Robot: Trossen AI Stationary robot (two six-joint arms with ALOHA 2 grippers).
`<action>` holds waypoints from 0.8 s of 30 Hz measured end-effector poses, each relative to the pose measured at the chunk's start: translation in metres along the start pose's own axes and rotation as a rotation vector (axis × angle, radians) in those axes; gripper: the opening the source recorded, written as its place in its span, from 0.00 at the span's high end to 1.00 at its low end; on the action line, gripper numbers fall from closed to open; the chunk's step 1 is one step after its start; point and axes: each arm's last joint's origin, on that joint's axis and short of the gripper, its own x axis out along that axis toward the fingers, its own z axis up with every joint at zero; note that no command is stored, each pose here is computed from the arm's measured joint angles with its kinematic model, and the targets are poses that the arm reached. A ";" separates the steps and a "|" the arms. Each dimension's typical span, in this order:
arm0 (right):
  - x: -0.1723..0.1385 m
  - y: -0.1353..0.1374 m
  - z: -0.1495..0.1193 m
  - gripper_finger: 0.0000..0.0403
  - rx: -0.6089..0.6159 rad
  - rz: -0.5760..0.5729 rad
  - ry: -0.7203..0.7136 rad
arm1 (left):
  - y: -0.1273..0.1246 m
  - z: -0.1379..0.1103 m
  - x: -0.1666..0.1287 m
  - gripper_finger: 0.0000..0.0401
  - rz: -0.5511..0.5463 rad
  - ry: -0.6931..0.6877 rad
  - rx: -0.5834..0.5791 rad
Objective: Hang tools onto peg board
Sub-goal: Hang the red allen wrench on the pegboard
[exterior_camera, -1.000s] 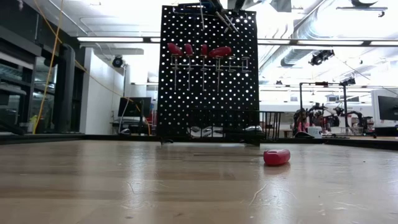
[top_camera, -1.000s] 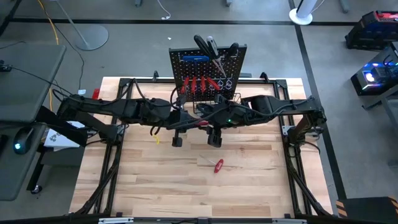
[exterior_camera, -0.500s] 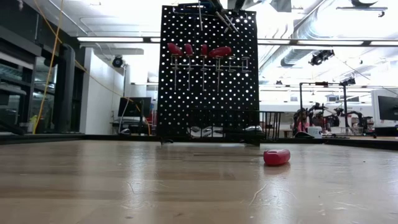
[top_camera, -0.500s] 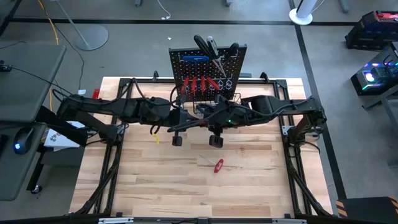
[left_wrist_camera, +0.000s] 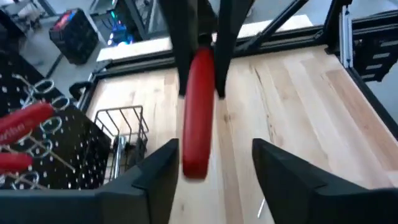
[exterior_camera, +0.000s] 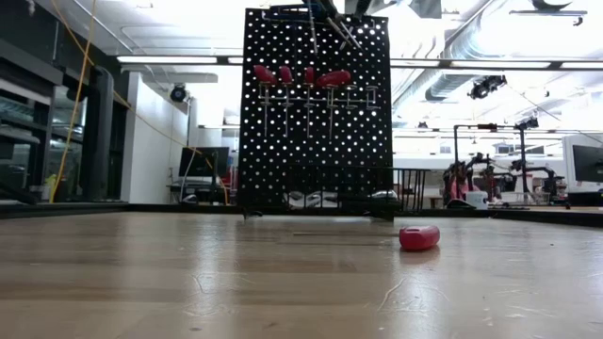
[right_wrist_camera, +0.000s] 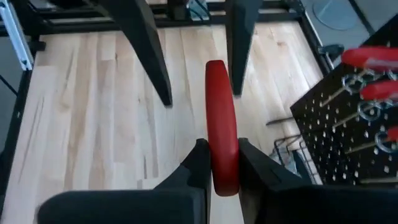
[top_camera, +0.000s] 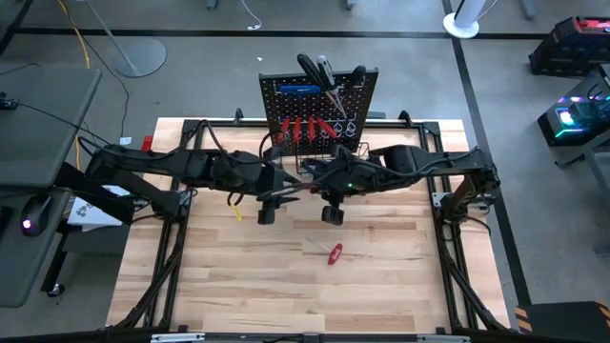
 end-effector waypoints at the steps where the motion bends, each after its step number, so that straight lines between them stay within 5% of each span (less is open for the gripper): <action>1: 0.000 0.000 -0.001 0.92 0.005 -0.001 0.006 | 0.000 -0.001 -0.001 0.50 -0.001 0.012 -0.007; 6: -0.010 -0.006 -0.019 0.92 0.088 -0.154 0.148 | 0.000 -0.016 -0.010 0.46 -0.008 0.139 -0.088; 11: -0.043 -0.020 -0.035 0.92 0.266 -0.409 0.153 | -0.001 -0.043 -0.013 0.46 0.033 0.116 -0.200; 17: -0.066 -0.035 -0.066 0.92 0.658 -0.721 -0.173 | -0.002 -0.077 -0.022 0.46 0.093 -0.061 -0.441; 24: -0.018 -0.039 -0.077 0.92 0.825 -0.732 -0.394 | 0.000 -0.084 -0.028 0.46 0.123 -0.151 -0.515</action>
